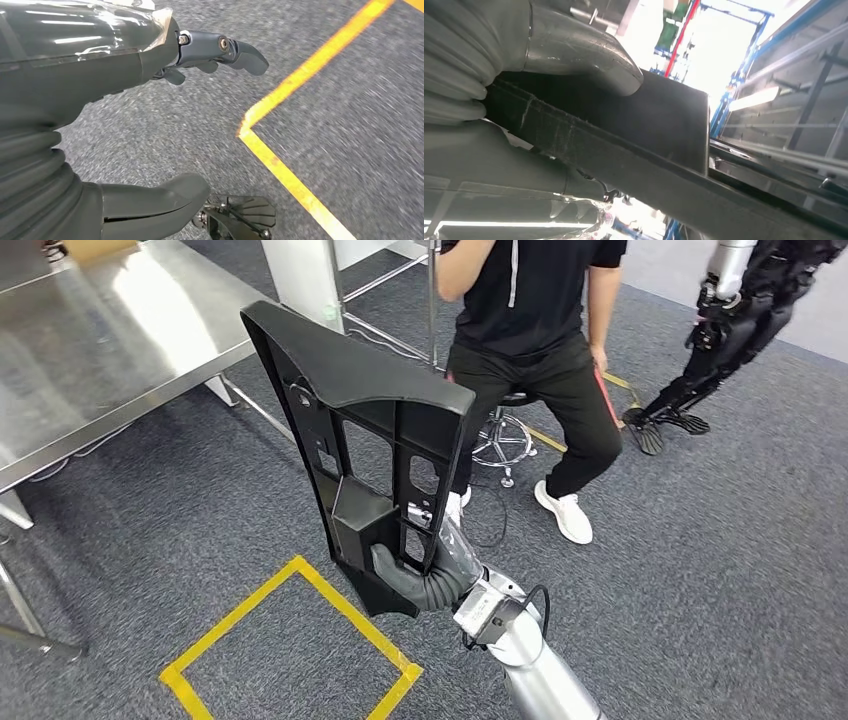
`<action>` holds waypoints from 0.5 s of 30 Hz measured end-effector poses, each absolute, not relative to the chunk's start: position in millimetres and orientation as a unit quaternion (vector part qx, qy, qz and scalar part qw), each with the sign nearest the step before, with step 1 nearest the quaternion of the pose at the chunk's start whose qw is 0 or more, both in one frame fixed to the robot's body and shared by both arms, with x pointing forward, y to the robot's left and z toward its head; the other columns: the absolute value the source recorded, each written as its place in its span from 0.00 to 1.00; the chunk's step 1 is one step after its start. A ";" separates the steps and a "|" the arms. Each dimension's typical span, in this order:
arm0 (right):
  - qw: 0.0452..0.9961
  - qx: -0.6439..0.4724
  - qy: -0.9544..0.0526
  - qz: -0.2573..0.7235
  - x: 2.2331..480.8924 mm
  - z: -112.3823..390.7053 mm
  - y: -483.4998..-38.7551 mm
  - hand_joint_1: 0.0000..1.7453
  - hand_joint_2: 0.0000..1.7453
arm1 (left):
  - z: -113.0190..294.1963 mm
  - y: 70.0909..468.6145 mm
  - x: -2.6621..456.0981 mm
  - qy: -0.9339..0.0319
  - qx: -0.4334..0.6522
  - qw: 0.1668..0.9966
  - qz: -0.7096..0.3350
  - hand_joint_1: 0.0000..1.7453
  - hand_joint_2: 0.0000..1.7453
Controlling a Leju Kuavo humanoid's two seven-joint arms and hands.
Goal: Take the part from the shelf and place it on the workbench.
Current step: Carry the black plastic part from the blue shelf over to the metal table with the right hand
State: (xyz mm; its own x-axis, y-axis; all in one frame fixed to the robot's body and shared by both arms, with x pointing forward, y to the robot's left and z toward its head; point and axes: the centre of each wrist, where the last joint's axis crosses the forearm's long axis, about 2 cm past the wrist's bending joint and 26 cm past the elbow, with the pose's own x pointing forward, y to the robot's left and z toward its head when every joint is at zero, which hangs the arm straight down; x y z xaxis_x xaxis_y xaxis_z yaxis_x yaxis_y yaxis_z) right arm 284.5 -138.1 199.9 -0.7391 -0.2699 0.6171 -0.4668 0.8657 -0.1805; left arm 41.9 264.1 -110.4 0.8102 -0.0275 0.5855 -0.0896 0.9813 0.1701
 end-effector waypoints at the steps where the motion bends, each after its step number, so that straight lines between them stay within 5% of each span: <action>1: 0.301 0.201 -0.917 0.165 284.3 199.1 -137.3 1.00 1.00 | -110.5 265.1 41.8 -0.307 0.096 0.947 0.016 0.00 1.00; 15: 0.308 0.203 -0.914 0.171 283.9 194.0 -134.9 1.00 1.00 | -109.9 266.8 47.8 -0.310 0.097 0.946 0.015 0.00 1.00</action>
